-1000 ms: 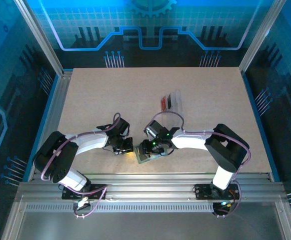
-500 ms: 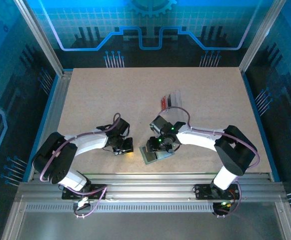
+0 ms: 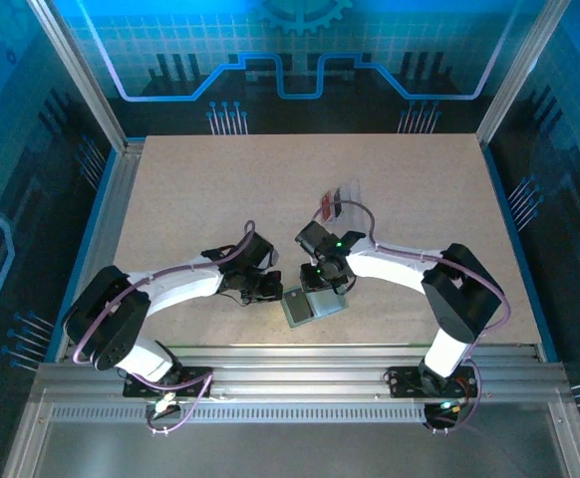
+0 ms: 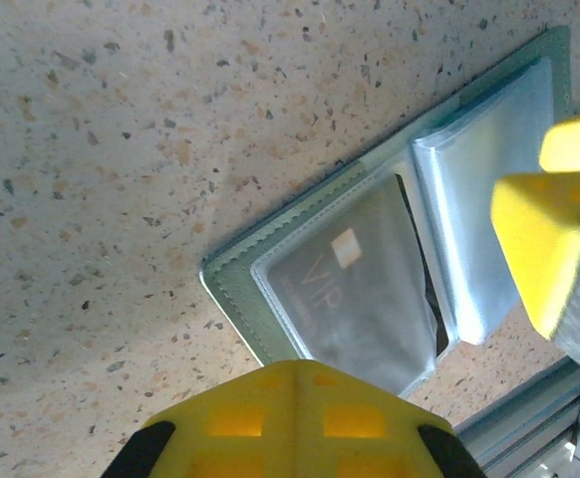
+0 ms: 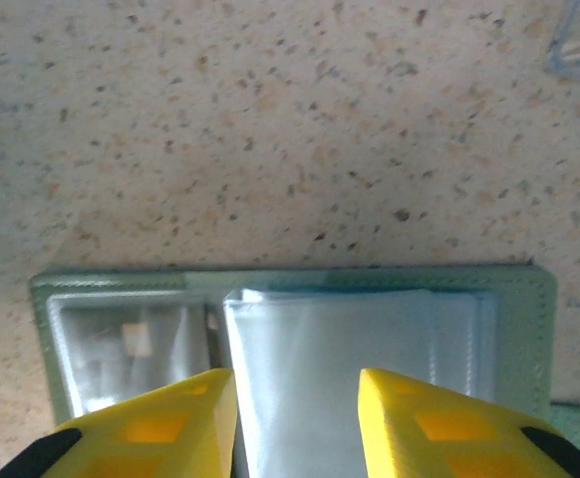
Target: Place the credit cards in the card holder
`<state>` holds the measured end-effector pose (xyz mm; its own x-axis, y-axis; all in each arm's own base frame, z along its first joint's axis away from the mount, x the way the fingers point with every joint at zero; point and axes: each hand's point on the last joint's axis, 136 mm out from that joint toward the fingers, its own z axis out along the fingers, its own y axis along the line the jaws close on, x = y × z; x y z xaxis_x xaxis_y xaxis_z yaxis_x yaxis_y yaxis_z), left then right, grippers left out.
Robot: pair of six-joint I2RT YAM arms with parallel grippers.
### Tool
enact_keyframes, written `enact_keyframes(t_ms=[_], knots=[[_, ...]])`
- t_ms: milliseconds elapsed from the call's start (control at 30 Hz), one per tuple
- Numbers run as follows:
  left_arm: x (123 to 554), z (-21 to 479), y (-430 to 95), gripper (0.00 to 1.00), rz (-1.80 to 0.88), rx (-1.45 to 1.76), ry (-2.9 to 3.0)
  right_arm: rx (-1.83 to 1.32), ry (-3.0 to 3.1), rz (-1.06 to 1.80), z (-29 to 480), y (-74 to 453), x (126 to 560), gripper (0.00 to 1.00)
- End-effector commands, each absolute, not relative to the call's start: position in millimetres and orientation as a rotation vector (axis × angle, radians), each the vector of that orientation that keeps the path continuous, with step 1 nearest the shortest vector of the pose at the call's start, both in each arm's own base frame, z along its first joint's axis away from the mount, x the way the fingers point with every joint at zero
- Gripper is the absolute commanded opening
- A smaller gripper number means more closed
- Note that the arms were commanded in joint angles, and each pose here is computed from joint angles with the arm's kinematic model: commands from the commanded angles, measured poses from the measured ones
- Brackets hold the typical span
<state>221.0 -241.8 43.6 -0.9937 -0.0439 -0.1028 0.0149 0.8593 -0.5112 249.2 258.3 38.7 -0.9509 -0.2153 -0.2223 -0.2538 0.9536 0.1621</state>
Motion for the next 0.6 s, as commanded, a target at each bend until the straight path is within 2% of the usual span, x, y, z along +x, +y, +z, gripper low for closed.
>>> enact_keyframes(t_ms=[0,333,567], knots=[[215.4,42.6,-248.5,0.0,-0.843,-0.013,2.941,-0.404,2.925,0.122,29.3,241.1,254.6,0.39],[208.1,17.1,-249.9,0.0,-0.815,-0.023,2.994,-0.409,2.974,0.048,4.7,234.0,248.3,0.37],[201.3,-4.0,-244.9,0.0,-0.784,-0.04,3.035,-0.399,2.979,0.026,0.6,228.9,236.4,0.19]])
